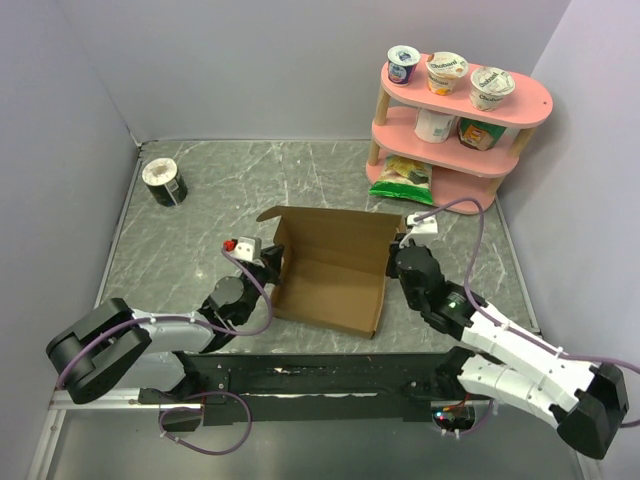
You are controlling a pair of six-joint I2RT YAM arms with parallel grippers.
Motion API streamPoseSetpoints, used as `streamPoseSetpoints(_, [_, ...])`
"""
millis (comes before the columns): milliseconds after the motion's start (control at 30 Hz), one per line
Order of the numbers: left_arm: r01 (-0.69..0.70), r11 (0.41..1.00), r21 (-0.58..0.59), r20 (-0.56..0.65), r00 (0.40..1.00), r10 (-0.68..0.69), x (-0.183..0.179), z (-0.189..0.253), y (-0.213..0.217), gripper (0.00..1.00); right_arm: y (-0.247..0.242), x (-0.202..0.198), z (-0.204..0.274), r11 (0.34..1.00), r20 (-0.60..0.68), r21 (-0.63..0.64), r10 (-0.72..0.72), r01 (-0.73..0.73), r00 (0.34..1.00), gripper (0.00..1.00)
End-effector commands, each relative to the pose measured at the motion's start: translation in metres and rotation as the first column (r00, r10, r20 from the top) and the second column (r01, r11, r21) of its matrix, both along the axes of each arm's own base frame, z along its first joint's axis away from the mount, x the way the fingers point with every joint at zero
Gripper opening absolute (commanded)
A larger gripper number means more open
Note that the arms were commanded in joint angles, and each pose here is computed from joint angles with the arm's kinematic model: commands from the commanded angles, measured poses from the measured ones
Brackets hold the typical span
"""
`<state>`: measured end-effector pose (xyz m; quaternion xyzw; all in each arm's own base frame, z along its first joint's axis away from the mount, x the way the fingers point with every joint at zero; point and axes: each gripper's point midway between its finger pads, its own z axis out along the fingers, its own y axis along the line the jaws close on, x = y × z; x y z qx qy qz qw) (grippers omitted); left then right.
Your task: Fold the paper box
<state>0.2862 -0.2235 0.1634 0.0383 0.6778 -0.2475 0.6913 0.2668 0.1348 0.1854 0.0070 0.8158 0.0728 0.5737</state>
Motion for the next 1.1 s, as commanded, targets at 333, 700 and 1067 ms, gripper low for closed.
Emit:
streamPoseSetpoints(333, [0.11,0.994,-0.019,-0.128,0.985,-0.112,-0.031,-0.042,-0.019,0.04,0.023,0.009,0.029,0.969,0.037,0.175,-0.185,0.176,0.982,0.08])
streamPoseSetpoints(700, [0.09,0.995,-0.037,-0.157,0.983,-0.094,-0.034,-0.05,-0.018,0.03,0.031,-0.009,-0.006,0.959,0.006,0.204,-0.204,0.198,0.979,0.08])
streamPoseSetpoints(1067, [0.065,0.997,-0.049,-0.167,0.983,-0.073,-0.034,-0.052,-0.012,0.03,0.038,-0.009,-0.021,0.943,-0.033,0.221,-0.247,0.248,0.968,0.06])
